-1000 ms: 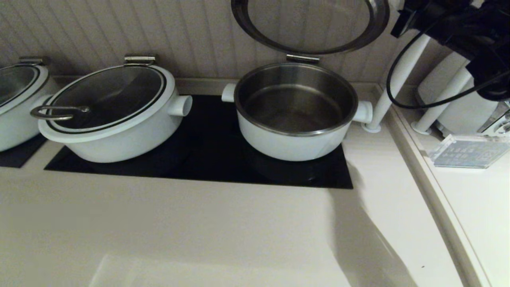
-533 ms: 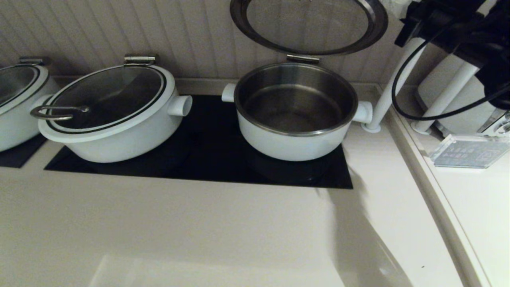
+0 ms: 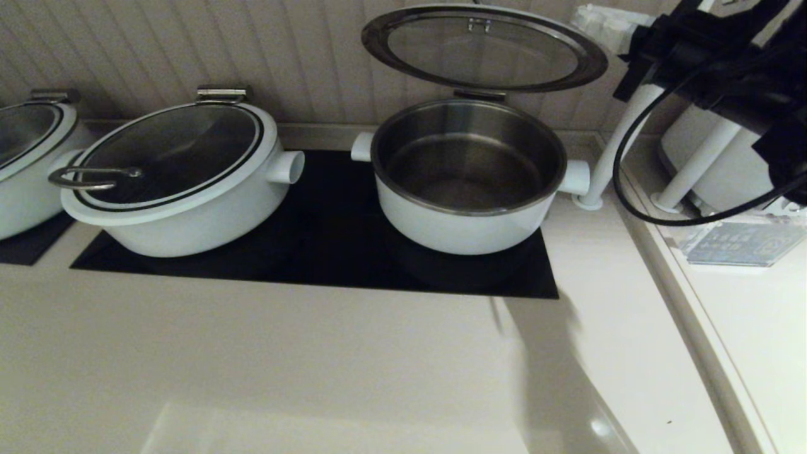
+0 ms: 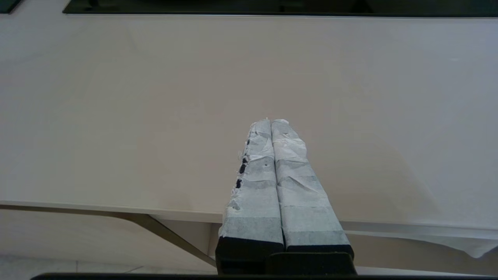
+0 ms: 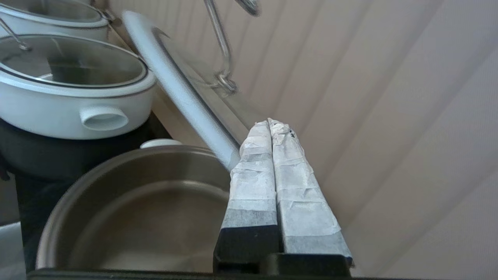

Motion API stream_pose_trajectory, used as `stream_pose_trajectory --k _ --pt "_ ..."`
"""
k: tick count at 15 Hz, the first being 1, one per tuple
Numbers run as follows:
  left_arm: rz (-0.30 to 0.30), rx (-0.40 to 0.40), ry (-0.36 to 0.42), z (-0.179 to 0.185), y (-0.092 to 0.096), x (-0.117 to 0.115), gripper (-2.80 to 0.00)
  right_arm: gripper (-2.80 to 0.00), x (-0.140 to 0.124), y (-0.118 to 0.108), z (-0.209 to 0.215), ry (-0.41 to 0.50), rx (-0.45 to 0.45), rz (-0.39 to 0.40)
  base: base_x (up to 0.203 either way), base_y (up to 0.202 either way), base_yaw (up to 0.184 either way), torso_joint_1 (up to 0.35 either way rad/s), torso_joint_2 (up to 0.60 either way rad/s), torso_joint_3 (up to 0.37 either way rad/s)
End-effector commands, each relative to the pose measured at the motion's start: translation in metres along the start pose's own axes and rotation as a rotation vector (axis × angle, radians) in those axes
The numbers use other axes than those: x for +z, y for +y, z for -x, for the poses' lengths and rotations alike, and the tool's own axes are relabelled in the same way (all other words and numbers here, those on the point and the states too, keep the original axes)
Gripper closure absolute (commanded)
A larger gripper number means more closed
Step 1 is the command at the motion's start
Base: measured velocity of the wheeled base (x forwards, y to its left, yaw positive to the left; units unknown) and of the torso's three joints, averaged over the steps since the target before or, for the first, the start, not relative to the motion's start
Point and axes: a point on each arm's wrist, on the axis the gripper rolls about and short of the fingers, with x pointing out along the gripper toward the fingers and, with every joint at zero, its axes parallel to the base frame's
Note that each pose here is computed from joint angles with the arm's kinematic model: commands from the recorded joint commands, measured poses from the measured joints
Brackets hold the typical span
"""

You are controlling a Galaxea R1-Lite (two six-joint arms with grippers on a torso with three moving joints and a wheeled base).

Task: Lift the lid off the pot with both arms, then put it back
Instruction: Close the pot lid

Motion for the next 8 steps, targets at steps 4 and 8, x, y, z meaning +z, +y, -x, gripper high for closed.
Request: stream_pose_trajectory --k 4,8 --pt "0.000 0.000 -0.001 0.000 0.000 0.000 0.00 0.00 -0.012 0.021 0.007 0.010 0.030 -0.025 0.000 0.000 0.000 0.000 0.00 0.000" --pt "0.000 0.000 -0.001 0.000 0.000 0.000 0.00 0.00 -0.025 0.033 0.013 0.031 0.040 -0.046 0.000 0.000 0.000 0.000 0.00 0.000"
